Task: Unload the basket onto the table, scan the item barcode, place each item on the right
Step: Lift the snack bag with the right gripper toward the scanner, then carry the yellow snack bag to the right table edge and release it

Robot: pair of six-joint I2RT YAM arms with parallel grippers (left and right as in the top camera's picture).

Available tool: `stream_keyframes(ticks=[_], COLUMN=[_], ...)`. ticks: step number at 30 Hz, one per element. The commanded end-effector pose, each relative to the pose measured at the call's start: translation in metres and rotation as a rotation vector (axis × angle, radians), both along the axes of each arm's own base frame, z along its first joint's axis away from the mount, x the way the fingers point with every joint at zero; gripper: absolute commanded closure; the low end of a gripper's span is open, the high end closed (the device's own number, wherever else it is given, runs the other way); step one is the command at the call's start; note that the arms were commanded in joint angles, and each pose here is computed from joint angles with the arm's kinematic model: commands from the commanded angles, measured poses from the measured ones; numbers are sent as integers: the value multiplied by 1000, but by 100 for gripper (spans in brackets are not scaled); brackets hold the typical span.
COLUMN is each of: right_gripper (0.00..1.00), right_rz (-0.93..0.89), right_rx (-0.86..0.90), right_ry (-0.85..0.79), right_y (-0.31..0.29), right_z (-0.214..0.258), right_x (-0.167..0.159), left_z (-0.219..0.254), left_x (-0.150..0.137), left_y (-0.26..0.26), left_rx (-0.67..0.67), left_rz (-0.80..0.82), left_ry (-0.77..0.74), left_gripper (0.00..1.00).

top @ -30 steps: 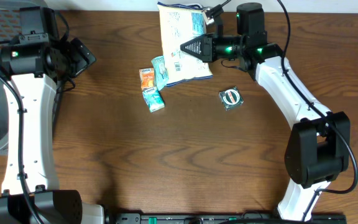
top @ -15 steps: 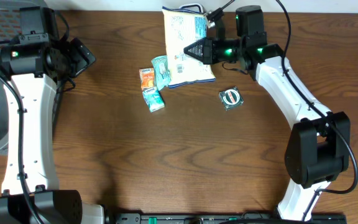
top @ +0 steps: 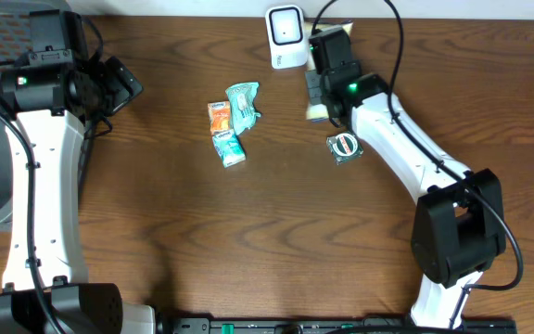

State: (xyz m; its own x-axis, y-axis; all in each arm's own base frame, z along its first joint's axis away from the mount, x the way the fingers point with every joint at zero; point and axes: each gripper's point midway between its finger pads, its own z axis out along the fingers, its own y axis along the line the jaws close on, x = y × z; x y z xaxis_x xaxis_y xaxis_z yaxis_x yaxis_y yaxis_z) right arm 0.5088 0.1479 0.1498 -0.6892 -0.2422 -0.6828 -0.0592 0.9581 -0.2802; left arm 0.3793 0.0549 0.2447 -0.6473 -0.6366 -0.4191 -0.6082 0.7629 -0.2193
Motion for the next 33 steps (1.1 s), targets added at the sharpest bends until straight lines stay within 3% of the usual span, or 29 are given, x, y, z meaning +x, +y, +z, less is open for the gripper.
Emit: stream_keyframes(ticks=[1,14,20,23,26,32,33], right_gripper=[99,99,95,85,65,45,27], right_rz=[-217,-342,-213,-160,-121,14,44], right_rx=[-430,-560,-518,-459,-325,-274,-275], right_ry=[-107,156,311,363,376,346,330], right_y=[-70,-186,-180,-170,-138,-75,-60], right_z=[48,-17,-66,-86,-99,-97,-93], right_x=[-3,-31,-53,-63,-69,-67,-66], left_z=[3,3,3,3,3,3,3], left_x=[-1,-2,-1,-1,-1,-1,-1], left_y=[2,2,2,2,2,2,2], left_rx=[3,3,3,3,3,3,3], left_rz=[11,10,11,11,11,11,11], left_ry=[-6,-5,-6,-6,-6,-6,-6], left_gripper=[2,2,2,2,2,2,2])
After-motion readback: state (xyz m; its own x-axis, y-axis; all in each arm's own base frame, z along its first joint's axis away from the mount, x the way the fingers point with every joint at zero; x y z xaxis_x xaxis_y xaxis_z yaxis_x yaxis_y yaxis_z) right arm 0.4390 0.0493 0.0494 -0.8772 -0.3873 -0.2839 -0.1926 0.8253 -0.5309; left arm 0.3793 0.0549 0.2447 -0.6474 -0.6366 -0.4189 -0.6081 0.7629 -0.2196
